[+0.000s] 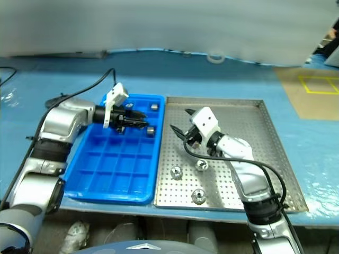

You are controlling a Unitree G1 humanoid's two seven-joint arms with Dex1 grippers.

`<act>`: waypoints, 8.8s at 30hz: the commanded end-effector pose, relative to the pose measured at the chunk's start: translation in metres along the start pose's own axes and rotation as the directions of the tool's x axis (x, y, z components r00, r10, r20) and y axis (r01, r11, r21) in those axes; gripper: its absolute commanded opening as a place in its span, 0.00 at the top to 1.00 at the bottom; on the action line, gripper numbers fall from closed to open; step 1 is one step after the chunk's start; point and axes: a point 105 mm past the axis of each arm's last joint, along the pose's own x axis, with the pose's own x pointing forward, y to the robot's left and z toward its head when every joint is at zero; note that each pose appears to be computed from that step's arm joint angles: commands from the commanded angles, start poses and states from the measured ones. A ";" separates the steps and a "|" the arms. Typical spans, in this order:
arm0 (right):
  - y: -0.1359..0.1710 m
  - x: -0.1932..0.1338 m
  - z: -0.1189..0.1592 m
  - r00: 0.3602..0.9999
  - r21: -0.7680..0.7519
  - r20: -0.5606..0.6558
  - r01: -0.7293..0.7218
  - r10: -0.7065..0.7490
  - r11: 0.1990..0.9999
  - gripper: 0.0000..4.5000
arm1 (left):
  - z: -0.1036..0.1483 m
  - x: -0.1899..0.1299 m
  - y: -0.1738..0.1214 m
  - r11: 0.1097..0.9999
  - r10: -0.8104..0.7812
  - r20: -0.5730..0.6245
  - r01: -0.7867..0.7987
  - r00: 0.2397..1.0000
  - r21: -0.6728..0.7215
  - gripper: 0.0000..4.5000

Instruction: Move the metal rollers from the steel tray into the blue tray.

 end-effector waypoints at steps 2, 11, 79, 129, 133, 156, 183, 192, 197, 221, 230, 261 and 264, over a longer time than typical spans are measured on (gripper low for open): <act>0.006 0.013 0.023 0.983 -0.065 0.079 -0.160 0.165 0.985 0.16 | -0.003 -0.030 -0.004 0.991 0.130 0.059 -0.128 0.990 -0.026 0.56; 0.012 0.028 0.021 0.960 -0.103 0.071 -0.263 0.271 0.959 0.16 | -0.032 -0.038 0.007 0.936 0.334 0.074 -0.322 0.940 -0.143 0.56; 0.006 0.027 -0.001 0.995 -0.059 0.058 -0.072 0.075 0.996 0.16 | 0.038 -0.102 0.033 0.944 0.314 0.256 -0.328 0.914 0.015 0.01; -0.011 -0.150 -0.017 0.747 -0.093 -0.229 0.622 -0.625 0.777 0.16 | 0.023 0.158 -0.031 0.914 -0.254 -0.138 0.284 0.957 0.289 0.01; -0.011 -0.148 -0.015 0.750 -0.090 -0.224 0.619 -0.622 0.780 0.16 | 0.024 0.139 -0.014 0.915 -0.226 -0.135 0.258 0.965 0.309 0.01; -0.014 -0.138 -0.021 0.773 -0.079 -0.226 0.591 -0.592 0.802 0.16 | -0.032 0.123 0.007 0.896 -0.109 -0.312 0.229 0.944 0.380 0.01; -0.017 -0.129 -0.023 0.792 -0.070 -0.215 0.571 -0.571 0.818 0.16 | -0.025 0.129 0.003 0.923 -0.131 -0.219 0.199 0.967 0.330 0.62; -0.023 -0.088 0.015 0.930 0.043 -0.035 0.366 -0.365 0.930 0.16 | 0.047 0.084 -0.011 0.909 -0.319 0.115 0.269 0.941 0.318 0.62; -0.029 -0.054 0.018 0.983 0.022 -0.008 0.183 -0.183 0.983 0.16 | 0.058 0.046 -0.006 0.959 -0.159 0.243 0.091 0.957 0.267 0.62; 0.009 0.036 0.023 0.925 -0.082 0.087 -0.364 0.370 0.928 0.16 | -0.050 -0.077 -0.068 0.895 0.432 0.309 -0.444 0.847 -0.034 0.62; 0.014 0.031 0.012 0.934 -0.070 0.064 -0.348 0.353 0.935 0.16 | -0.095 -0.102 -0.060 0.844 0.531 0.192 -0.536 0.825 -0.031 0.62; -0.038 -0.010 0.010 0.999 -0.022 0.039 -0.034 0.035 0.999 0.16 | -0.003 -0.013 -0.032 0.990 0.088 0.271 -0.115 0.958 0.086 0.06; -0.050 -0.029 0.005 0.997 -0.020 0.009 0.076 -0.076 0.997 0.16 | 0.003 0.017 -0.031 0.992 -0.035 0.230 0.006 0.973 0.128 0.06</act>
